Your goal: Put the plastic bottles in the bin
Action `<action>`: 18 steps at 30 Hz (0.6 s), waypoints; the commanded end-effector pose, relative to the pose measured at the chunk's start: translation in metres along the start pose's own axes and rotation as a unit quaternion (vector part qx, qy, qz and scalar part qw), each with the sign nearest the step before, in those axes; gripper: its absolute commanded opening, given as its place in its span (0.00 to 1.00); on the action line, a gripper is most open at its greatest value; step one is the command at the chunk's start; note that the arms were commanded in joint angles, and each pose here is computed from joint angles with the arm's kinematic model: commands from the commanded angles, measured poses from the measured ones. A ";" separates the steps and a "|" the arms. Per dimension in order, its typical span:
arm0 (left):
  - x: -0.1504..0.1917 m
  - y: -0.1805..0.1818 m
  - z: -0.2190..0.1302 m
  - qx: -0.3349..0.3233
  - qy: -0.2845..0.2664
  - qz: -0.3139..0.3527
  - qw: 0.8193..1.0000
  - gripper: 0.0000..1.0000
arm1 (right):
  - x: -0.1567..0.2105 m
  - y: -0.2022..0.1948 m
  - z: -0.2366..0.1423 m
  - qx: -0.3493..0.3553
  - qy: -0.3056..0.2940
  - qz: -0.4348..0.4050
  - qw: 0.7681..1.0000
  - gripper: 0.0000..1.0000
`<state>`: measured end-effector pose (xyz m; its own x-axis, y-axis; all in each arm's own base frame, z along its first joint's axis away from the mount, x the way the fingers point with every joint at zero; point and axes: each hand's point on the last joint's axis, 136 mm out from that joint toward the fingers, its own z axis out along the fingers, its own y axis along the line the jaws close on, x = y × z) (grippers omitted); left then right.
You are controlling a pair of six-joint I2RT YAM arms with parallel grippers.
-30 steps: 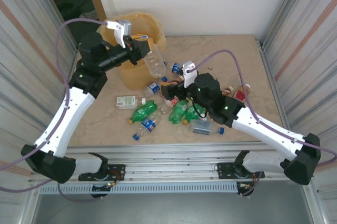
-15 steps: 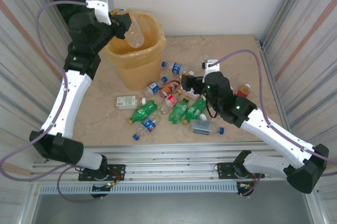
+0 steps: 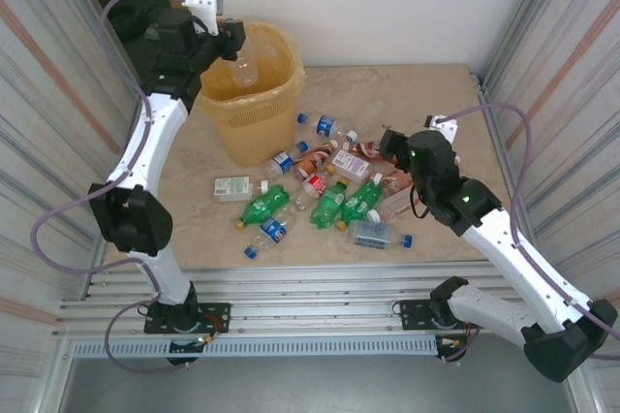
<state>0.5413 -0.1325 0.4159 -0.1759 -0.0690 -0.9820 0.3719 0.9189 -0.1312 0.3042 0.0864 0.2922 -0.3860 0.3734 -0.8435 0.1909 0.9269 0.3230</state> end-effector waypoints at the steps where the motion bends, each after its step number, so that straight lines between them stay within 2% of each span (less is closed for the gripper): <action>1: -0.005 0.005 0.004 -0.008 -0.002 0.013 1.000 0.00 | 0.008 -0.023 -0.002 0.026 0.017 0.038 0.999 0.98; 18: 0.069 0.023 0.041 -0.019 0.080 0.002 0.997 0.00 | 0.035 -0.079 0.009 0.105 0.069 0.099 0.987 0.98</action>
<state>0.5702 -0.1359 0.3413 -0.3243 -0.0337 -0.9453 0.3442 0.9266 -0.1512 0.2902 0.0307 0.2413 -0.4366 0.5218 -0.7329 0.4188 0.8389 0.3478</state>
